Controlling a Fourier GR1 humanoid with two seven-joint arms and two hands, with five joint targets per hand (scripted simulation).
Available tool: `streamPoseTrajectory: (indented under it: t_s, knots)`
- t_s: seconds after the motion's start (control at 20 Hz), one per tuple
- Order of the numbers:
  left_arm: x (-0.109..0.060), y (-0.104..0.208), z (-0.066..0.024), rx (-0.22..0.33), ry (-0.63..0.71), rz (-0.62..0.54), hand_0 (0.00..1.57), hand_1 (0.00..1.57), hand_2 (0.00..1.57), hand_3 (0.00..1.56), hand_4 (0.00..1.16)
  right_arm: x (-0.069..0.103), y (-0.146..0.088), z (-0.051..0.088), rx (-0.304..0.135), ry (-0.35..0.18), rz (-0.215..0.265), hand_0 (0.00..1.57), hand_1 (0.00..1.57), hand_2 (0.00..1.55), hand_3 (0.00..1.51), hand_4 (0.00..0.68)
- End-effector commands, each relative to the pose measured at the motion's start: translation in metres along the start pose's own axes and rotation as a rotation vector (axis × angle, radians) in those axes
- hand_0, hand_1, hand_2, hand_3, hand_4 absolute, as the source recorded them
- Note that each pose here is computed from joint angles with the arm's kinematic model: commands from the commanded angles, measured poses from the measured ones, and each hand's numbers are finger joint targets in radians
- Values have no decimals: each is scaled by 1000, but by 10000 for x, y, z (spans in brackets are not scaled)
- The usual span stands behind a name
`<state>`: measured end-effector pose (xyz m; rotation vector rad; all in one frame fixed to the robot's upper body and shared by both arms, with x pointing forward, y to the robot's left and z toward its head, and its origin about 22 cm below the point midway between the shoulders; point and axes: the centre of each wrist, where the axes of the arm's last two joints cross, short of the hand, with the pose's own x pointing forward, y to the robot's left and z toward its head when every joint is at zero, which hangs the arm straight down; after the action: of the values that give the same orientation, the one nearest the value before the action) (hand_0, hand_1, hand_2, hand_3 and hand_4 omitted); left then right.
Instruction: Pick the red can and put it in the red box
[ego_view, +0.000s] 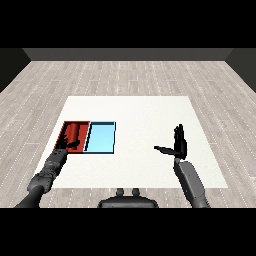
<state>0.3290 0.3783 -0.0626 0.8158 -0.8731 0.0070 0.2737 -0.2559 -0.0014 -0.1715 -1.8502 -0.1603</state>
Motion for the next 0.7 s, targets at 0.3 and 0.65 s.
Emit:
streamPoseTrajectory:
  t_s: [0.3, 0.65]
  knots:
    - [48, -56, 16, 1, -35, -40, 0, 0, 0, 0, 0, 34, 23, 2, -8, -20, -36, 0, 0, 0, 0, 0]
    - [560, 140, -52, -1, -408, 277, 1396, 1396, 1288, 0, 0, 43, -88, -1, 30, -69, -76, 0, 0, 0, 0, 0]
